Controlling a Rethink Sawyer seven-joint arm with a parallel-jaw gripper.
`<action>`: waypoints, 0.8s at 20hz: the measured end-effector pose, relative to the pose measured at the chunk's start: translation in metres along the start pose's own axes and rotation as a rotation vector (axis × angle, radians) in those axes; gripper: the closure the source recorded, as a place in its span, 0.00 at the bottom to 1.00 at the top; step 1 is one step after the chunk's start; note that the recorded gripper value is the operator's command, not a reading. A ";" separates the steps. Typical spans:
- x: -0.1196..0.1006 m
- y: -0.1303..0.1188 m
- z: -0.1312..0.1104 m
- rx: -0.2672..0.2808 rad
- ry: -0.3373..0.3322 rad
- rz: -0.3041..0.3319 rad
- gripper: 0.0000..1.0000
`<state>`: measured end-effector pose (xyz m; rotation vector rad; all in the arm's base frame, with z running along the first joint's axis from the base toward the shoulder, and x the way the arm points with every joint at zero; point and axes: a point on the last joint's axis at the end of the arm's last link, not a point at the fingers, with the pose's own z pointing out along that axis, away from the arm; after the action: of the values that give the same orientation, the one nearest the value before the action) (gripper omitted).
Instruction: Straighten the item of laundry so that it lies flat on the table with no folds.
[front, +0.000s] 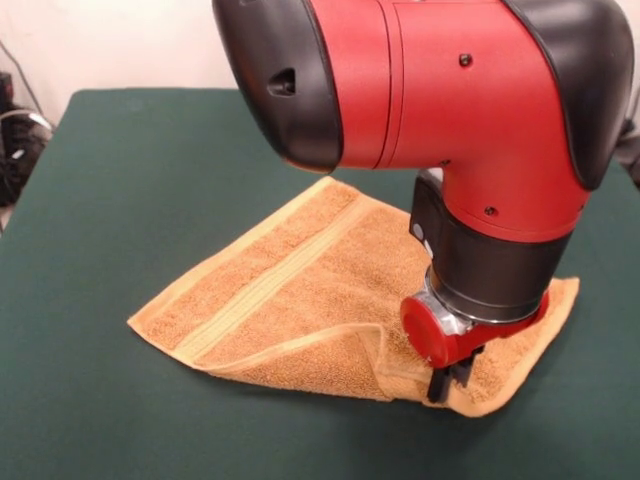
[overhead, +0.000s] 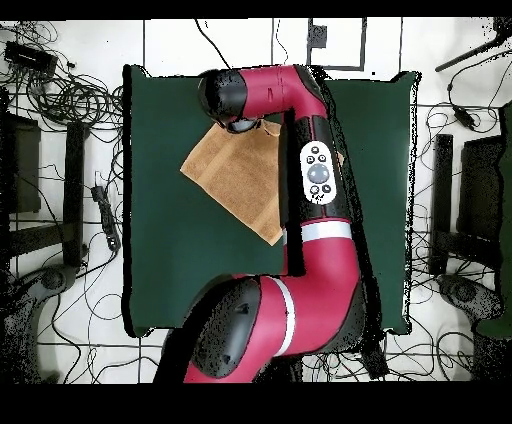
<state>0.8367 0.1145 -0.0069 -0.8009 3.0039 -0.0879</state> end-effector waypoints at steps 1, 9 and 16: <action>0.000 0.000 0.001 -0.001 0.001 0.000 1.00; 0.000 0.002 0.001 -0.006 0.001 0.001 0.00; 0.000 0.002 0.001 -0.006 0.001 0.001 0.00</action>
<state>0.8357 0.1158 -0.0085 -0.7995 3.0070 -0.0799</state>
